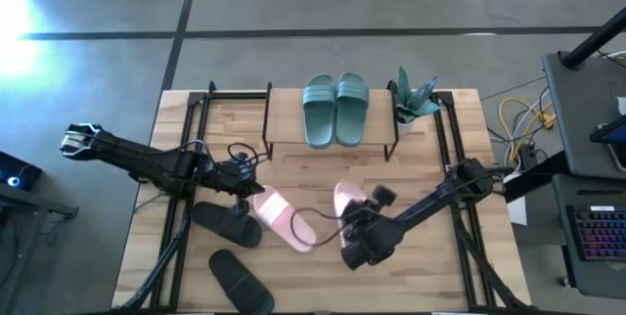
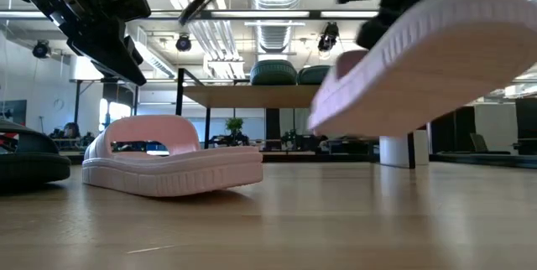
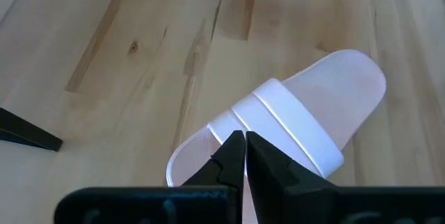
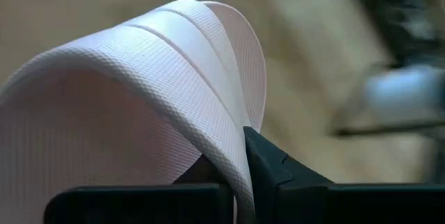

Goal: Pick and place slides into the shelf
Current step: Prepare the pink pair of slides

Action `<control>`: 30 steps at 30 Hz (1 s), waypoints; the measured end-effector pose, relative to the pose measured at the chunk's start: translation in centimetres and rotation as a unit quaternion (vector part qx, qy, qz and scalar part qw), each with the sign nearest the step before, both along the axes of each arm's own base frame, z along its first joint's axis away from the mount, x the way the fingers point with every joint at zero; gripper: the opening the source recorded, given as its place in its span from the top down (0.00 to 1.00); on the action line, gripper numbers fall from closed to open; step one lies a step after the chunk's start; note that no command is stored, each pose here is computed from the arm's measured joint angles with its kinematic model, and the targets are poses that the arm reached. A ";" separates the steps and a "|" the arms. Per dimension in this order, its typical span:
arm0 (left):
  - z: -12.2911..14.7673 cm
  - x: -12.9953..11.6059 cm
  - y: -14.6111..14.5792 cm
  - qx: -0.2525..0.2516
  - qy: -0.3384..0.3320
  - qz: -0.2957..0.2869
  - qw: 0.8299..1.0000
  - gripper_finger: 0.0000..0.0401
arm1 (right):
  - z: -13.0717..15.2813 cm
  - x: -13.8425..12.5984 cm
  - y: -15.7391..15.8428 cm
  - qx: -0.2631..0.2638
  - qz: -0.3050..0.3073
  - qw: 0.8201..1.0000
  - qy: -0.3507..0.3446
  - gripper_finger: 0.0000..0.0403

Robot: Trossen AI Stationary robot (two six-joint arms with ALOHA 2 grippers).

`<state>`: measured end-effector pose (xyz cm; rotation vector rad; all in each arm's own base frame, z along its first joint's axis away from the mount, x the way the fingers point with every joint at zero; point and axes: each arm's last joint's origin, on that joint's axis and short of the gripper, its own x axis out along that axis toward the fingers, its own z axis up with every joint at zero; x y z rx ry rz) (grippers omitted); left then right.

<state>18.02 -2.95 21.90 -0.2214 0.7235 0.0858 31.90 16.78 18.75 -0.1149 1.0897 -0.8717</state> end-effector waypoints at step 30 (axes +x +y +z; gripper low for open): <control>-0.1 0.1 0.0 0.025 0.003 -0.019 0.999 1.00 | -5.0 -2.3 -8.4 -0.055 -0.102 0.978 0.174 0.95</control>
